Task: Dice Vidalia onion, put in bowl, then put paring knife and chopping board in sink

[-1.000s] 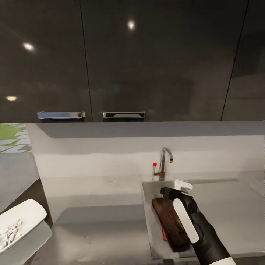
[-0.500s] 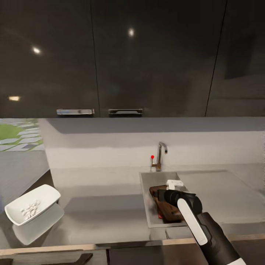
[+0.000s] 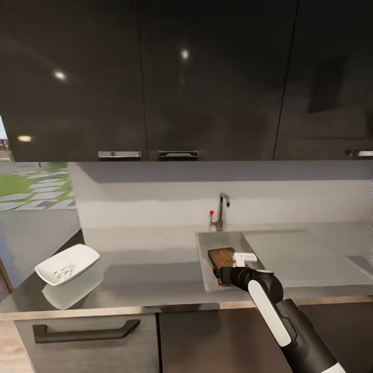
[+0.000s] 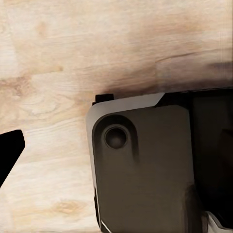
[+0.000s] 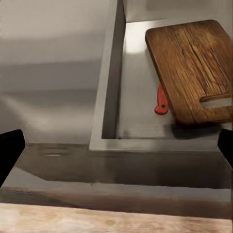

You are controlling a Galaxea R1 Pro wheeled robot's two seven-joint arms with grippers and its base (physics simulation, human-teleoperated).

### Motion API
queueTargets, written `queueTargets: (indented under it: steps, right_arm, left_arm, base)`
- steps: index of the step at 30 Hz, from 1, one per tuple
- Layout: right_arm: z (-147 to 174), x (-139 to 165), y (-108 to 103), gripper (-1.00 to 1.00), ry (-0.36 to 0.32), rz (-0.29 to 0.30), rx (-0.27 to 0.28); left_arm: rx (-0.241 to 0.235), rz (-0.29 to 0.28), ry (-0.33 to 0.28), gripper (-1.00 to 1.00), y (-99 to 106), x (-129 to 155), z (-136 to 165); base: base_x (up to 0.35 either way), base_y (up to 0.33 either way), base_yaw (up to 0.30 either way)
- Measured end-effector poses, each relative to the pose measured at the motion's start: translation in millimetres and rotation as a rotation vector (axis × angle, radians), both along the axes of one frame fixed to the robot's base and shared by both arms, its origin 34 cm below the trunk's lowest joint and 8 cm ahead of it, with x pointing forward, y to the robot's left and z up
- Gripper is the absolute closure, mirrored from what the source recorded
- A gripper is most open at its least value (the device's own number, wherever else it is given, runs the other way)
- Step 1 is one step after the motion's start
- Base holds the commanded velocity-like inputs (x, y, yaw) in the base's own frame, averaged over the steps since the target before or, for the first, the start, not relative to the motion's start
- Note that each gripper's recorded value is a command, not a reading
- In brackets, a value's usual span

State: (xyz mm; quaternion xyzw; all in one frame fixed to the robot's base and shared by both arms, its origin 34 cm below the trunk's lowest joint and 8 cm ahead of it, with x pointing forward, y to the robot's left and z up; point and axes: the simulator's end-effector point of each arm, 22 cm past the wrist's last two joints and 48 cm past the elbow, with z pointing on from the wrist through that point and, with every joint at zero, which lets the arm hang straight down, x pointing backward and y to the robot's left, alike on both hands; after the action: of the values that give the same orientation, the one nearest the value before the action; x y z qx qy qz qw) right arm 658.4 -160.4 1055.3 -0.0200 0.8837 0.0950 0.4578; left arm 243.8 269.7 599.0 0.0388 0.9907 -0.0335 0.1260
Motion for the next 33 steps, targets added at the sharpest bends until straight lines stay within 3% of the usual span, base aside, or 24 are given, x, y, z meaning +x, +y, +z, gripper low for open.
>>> queueTargets:
  steps: [25,28,30,33]
  right_arm:
    - [-4.5,3.9,-3.3,-1.0,-0.009,-0.017,-0.001]
    - [-35.1,10.5,-16.2,-1.0,0.013,-0.068,-0.003]
    - [-71.3,13.5,-25.3,-1.0,0.019,-0.1,-0.054]
    - [-124.4,8.3,-23.6,-1.0,0.007,-0.082,-0.152]
  left_arm:
    - [-0.006,-0.001,-0.004,-1.0,-4.3,1.6,0.2]
    - [-0.01,-0.005,-0.009,-1.0,-7.4,3.5,0.7]
    - [-0.017,-0.01,-0.032,-1.0,-11.3,11.7,2.6]
    - [-0.026,-0.016,-0.095,-1.0,-15.4,29.1,7.6]
  base:
    - [-0.336,0.0,0.0]
    - [-0.119,0.0,0.0]
    - [-0.031,0.0,0.0]
    - [-0.01,0.0,0.0]
